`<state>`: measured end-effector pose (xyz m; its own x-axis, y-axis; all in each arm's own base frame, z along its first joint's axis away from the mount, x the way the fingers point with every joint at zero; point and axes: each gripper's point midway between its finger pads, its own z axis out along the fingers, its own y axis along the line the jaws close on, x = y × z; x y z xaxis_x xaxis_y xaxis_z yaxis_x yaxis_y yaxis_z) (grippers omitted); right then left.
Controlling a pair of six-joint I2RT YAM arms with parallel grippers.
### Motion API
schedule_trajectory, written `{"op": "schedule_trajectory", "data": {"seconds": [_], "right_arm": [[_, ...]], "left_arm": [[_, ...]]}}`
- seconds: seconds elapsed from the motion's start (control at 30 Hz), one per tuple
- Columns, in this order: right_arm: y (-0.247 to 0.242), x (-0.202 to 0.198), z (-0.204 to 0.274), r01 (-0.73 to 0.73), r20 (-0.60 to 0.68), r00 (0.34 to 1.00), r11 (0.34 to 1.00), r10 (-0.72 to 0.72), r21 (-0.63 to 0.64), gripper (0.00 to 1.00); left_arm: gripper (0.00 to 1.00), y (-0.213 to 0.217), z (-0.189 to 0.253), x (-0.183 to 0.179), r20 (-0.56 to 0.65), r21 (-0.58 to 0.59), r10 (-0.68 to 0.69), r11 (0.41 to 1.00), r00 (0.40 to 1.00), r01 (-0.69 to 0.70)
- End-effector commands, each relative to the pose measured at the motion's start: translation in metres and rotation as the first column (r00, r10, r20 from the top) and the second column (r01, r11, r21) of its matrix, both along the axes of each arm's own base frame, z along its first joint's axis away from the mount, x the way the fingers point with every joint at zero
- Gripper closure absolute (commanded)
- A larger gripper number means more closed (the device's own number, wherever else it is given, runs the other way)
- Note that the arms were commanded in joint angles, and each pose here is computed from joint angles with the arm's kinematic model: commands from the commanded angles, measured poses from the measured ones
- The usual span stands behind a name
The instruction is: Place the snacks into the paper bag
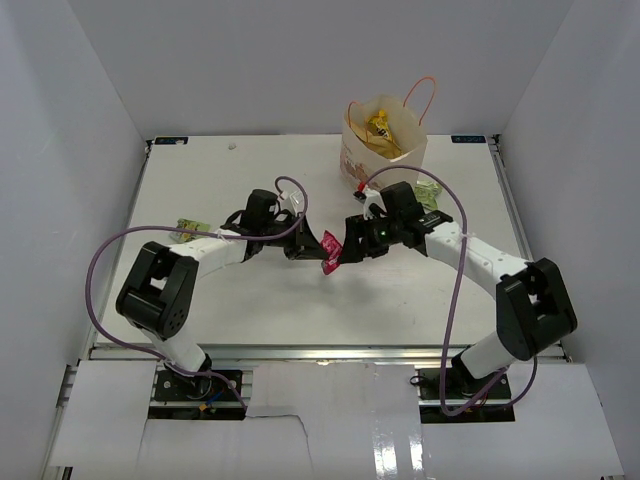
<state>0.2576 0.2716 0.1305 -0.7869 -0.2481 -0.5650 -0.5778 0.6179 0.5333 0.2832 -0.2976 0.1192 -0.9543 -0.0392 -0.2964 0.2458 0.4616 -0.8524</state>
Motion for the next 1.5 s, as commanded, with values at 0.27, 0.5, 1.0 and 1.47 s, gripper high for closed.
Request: {"op": "schedule_trajectory", "data": {"seconds": [0.27,0.5,1.0,1.47], "right_arm": [[0.033,0.024,0.019,-0.024,0.012,1.0,0.996,0.023,0.086,0.82],[0.033,0.006,0.042,-0.317,0.237,0.929,0.942,0.286,0.108,0.92],[-0.033,0.078,0.242,-0.371,0.823,0.492,0.923,0.284,-0.097,0.92],[-0.119,0.258,0.292,0.28,0.926,0.377,0.949,0.032,-0.146,0.92]], "left_arm": [[1.0,-0.017,0.034,-0.006,0.088,-0.086,-0.067,0.993,0.994,0.075],[0.66,-0.009,0.044,-0.001,0.171,-0.054,-0.024,0.998,0.985,0.034],[0.02,0.116,0.11,0.049,0.527,0.194,0.402,0.801,0.749,-0.566],[0.02,0.18,0.08,0.03,0.512,0.294,0.484,0.678,0.71,-0.674]]}}
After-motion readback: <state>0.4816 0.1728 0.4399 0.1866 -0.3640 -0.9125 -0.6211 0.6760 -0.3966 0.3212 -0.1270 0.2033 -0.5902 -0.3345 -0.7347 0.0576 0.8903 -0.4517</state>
